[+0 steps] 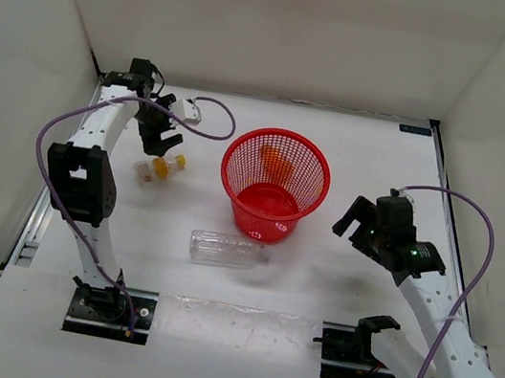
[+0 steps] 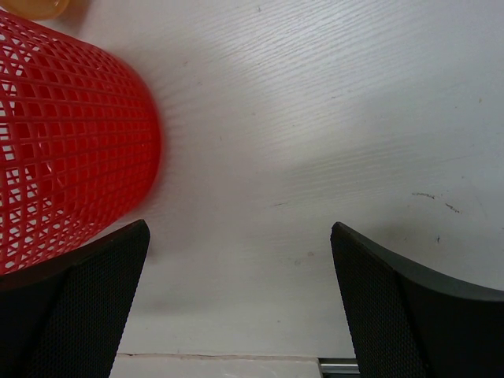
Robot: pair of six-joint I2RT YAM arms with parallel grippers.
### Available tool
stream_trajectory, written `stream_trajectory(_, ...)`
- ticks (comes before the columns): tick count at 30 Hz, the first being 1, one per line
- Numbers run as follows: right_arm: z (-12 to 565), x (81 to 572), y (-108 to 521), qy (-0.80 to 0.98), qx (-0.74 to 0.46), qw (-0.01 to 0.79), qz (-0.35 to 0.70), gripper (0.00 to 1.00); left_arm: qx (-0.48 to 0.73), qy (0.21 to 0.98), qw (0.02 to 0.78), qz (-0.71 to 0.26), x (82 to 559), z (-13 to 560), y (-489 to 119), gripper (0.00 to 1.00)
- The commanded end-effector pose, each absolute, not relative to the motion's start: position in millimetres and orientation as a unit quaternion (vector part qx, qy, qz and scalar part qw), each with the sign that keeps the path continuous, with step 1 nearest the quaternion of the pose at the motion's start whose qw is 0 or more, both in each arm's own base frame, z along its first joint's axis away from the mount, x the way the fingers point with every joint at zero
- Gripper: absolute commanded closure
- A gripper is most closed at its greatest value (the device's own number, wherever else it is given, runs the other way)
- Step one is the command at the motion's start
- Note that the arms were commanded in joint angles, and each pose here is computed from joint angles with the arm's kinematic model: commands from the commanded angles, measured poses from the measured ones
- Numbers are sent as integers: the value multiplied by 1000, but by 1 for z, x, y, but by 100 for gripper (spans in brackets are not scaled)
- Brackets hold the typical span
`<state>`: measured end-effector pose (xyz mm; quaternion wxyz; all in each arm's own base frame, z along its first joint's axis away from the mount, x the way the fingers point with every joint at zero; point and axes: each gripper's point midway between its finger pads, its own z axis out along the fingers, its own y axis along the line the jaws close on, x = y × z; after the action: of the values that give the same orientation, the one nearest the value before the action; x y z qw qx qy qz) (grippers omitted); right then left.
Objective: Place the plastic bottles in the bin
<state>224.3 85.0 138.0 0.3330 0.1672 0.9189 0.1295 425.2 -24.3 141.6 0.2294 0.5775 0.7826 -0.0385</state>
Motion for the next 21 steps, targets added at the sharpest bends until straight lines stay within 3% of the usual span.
stream_trajectory(1, 144, 226, 84, 914, 166, 347, 131, 1, 571, 788, 223, -63, 421, 146, -28, 1)
stream_trajectory(17, 147, 222, 82, 910, 170, 354, 137, 1, 486, 848, 150, -150, 400, 81, -22, 1)
stream_trajectory(21, 147, 222, 82, 910, 170, 354, 137, 1, 479, 859, 138, -116, 398, 58, -10, 1)
